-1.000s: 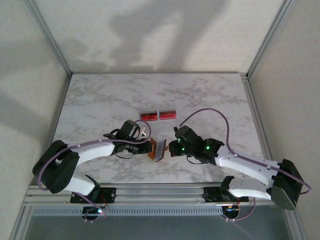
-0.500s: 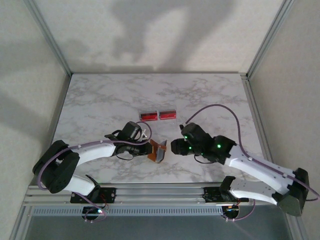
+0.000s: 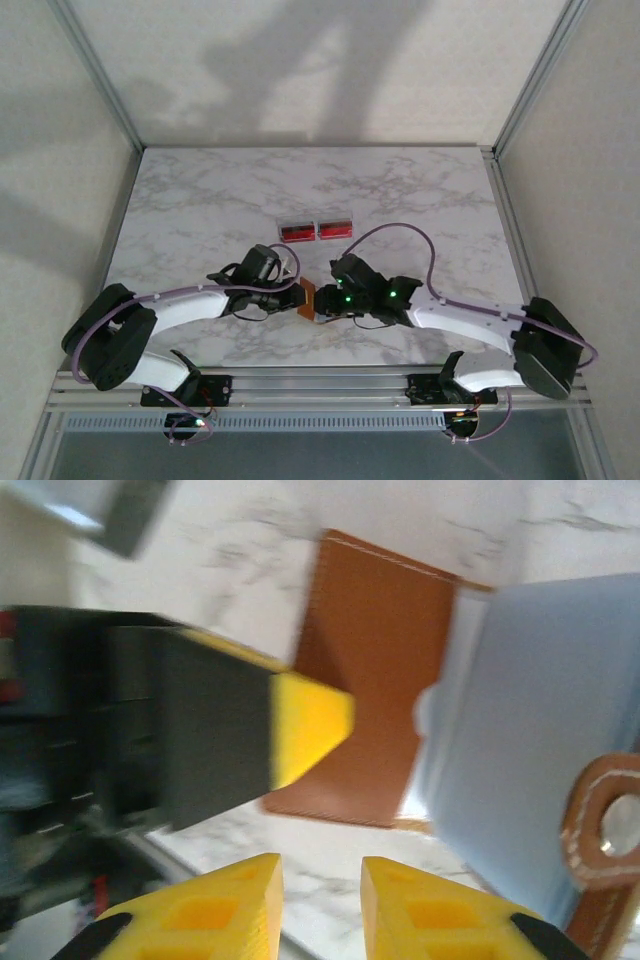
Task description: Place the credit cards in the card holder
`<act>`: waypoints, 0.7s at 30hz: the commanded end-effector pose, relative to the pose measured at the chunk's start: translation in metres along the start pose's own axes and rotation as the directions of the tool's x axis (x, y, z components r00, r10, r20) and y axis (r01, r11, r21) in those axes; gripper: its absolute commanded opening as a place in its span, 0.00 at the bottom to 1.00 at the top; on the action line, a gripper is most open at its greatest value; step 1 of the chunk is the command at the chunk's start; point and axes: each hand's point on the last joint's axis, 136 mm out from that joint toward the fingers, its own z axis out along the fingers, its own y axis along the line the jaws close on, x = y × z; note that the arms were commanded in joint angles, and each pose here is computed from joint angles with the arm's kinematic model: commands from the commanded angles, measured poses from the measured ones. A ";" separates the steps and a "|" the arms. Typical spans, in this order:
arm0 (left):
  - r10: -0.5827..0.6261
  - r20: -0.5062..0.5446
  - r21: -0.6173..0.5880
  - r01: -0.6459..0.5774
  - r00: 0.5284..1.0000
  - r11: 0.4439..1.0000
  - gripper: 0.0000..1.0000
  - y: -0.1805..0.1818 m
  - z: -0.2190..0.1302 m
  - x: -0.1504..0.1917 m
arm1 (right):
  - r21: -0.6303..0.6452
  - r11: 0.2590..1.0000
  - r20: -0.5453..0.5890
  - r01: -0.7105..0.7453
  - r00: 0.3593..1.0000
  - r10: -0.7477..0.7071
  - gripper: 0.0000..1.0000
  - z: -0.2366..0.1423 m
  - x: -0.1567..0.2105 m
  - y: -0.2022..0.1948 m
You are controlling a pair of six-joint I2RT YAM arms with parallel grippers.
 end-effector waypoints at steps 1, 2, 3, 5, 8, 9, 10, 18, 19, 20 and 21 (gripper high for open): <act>-0.001 -0.023 0.096 0.003 1.000 0.995 0.11 -0.017 0.001 0.005 | 0.186 0.983 0.023 0.006 1.000 -0.010 0.25 0.002 -0.016 -0.035; -0.002 -0.028 0.093 0.004 1.000 0.996 0.12 -0.017 0.002 0.005 | 0.220 0.975 0.015 0.008 1.000 -0.011 0.24 0.004 -0.015 -0.045; 0.002 -0.028 0.086 0.000 1.000 0.996 0.12 -0.016 0.002 0.005 | 0.254 0.967 0.014 0.008 1.000 -0.012 0.24 0.006 -0.014 -0.054; 0.016 -0.019 0.072 -0.014 1.000 0.997 0.15 -0.013 0.001 0.003 | 0.302 0.953 0.006 0.013 1.000 -0.016 0.22 0.011 -0.010 -0.068; 0.015 -0.010 0.041 -0.015 1.000 0.999 0.22 -0.004 0.001 0.000 | 0.362 0.932 -0.026 0.022 1.000 -0.013 0.22 0.021 -0.001 -0.086; 0.011 -0.003 0.017 -0.011 1.000 1.000 0.27 0.002 0.001 -0.002 | 0.380 0.925 -0.033 0.020 0.999 -0.009 0.22 0.023 0.002 -0.092; 0.006 -0.002 -0.011 -0.006 1.000 1.000 0.31 0.009 0.001 -0.002 | 0.397 0.918 -0.038 0.019 0.999 -0.005 0.22 0.025 0.004 -0.097; 0.037 0.040 -0.247 -0.026 0.999 0.969 0.33 0.051 -0.006 -0.010 | 0.483 0.874 -0.105 0.058 0.994 -0.008 0.21 0.035 0.013 -0.115; 0.040 0.045 -0.263 -0.027 0.998 0.965 0.33 0.053 -0.008 -0.011 | 0.490 0.869 -0.111 0.062 0.994 -0.008 0.21 0.036 0.013 -0.115; 0.044 0.057 -0.283 -0.026 0.997 0.959 0.34 0.056 -0.010 -0.012 | 0.498 0.865 -0.120 0.069 0.993 -0.010 0.21 0.036 0.014 -0.116; 0.047 0.069 -0.304 -0.023 0.997 0.953 0.34 0.060 -0.012 -0.014 | 0.506 0.859 -0.132 0.082 0.991 -0.017 0.21 0.038 0.015 -0.117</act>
